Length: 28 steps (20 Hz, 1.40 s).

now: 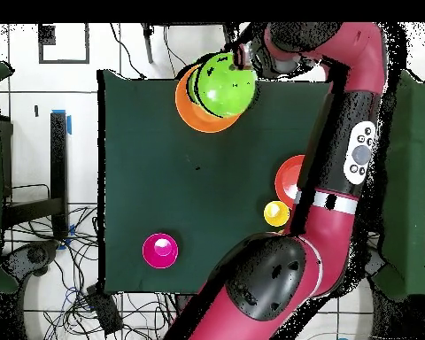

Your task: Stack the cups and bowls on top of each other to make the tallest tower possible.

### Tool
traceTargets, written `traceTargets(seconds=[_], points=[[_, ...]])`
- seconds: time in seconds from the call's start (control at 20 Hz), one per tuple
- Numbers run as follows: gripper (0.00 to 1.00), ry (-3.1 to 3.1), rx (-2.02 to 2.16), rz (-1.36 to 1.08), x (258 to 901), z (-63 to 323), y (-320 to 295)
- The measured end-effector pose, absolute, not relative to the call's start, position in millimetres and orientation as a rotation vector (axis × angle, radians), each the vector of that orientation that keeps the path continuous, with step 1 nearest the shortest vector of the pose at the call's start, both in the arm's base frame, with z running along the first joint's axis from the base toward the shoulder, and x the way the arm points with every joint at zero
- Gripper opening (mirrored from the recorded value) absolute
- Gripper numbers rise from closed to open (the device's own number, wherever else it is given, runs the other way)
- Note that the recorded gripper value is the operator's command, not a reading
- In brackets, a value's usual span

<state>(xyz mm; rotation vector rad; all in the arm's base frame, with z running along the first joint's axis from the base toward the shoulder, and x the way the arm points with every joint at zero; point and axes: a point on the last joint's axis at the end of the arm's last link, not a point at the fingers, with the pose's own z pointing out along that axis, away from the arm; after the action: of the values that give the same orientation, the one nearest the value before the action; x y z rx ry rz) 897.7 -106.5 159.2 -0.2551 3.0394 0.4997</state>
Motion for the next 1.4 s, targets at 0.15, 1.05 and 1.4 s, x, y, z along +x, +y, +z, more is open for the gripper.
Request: traceTargets(seconds=[0.15, 1.05, 1.4], points=[[1.00, 3.039, -0.255, 0.500, 897.7, 159.2, -106.6], [1.00, 3.043, -0.262, 0.504, 896.9, 157.6, -104.2], [1.00, 3.044, -0.263, 0.503, 896.6, 157.2, -104.0]])
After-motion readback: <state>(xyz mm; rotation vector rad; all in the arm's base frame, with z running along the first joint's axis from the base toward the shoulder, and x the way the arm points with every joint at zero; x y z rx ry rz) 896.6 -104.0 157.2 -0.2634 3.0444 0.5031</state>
